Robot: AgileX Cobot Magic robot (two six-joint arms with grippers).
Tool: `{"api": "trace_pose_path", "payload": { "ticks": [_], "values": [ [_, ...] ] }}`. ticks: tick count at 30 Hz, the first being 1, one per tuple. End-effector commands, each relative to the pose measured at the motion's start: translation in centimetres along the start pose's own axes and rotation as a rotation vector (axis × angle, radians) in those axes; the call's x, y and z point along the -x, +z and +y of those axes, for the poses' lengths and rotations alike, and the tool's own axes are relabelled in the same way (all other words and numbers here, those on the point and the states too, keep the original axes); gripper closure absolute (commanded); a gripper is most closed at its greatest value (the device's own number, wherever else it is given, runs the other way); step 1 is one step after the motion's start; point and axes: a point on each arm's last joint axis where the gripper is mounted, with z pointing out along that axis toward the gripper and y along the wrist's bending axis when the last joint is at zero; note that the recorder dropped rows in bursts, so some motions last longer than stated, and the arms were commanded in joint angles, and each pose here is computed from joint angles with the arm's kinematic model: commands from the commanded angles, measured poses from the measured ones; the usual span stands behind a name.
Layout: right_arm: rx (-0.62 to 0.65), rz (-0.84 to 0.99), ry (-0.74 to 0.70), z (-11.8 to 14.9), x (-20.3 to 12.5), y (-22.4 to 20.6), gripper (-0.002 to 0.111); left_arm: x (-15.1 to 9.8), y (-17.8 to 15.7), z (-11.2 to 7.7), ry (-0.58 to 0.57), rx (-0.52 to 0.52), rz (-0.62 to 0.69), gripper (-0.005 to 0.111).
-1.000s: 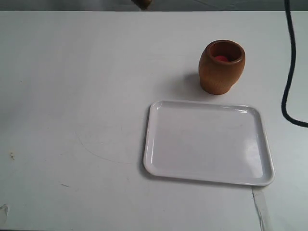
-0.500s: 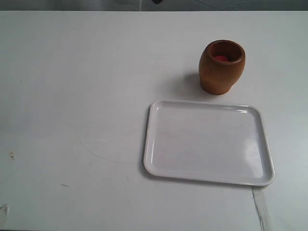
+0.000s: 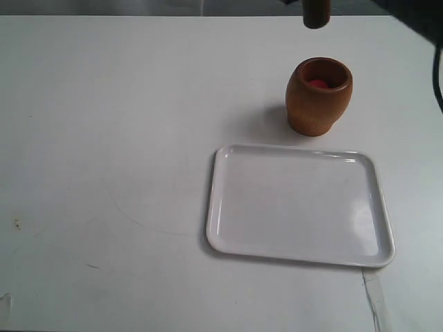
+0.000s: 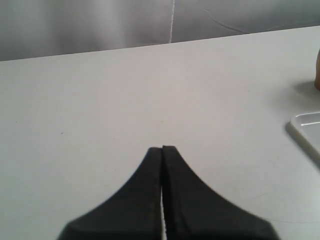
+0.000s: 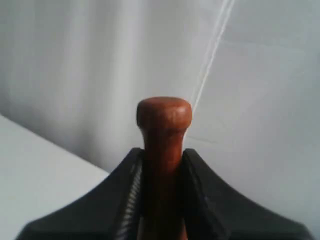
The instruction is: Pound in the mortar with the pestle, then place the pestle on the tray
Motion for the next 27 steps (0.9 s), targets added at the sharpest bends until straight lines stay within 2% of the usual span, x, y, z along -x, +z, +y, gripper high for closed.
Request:
{"api": "trace_pose_path", "payload": {
  "ticks": [1,4,7,12,15,27],
  "values": [
    [-0.096,-0.216,0.065,-0.3,-3.1,-2.9,0.108,0.0,0.0,-0.1,-0.012,-0.008,-0.007,0.107],
    [-0.114,-0.178,0.063,0.0,-5.7,-2.0,0.108,0.0,0.0,-0.1,-0.012,-0.008,-0.007,0.107],
    [-0.242,-0.188,0.104,-1.1,-7.4,-1.4,0.108,0.0,0.0,-0.1,-0.012,-0.008,-0.007,0.107],
    [-0.241,-0.113,0.161,-2.6,-10.8,-0.5,0.108,0.0,0.0,-0.1,-0.012,-0.008,-0.007,0.107],
    [-0.21,-0.091,0.167,-2.6,-11.6,-0.2,0.108,0.0,0.0,-0.1,-0.012,-0.008,-0.007,0.107],
    [-0.237,0.0,0.184,-2.5,-15.4,2.5,0.108,0.0,0.0,-0.1,-0.012,-0.008,-0.007,0.107]
  ]
}}
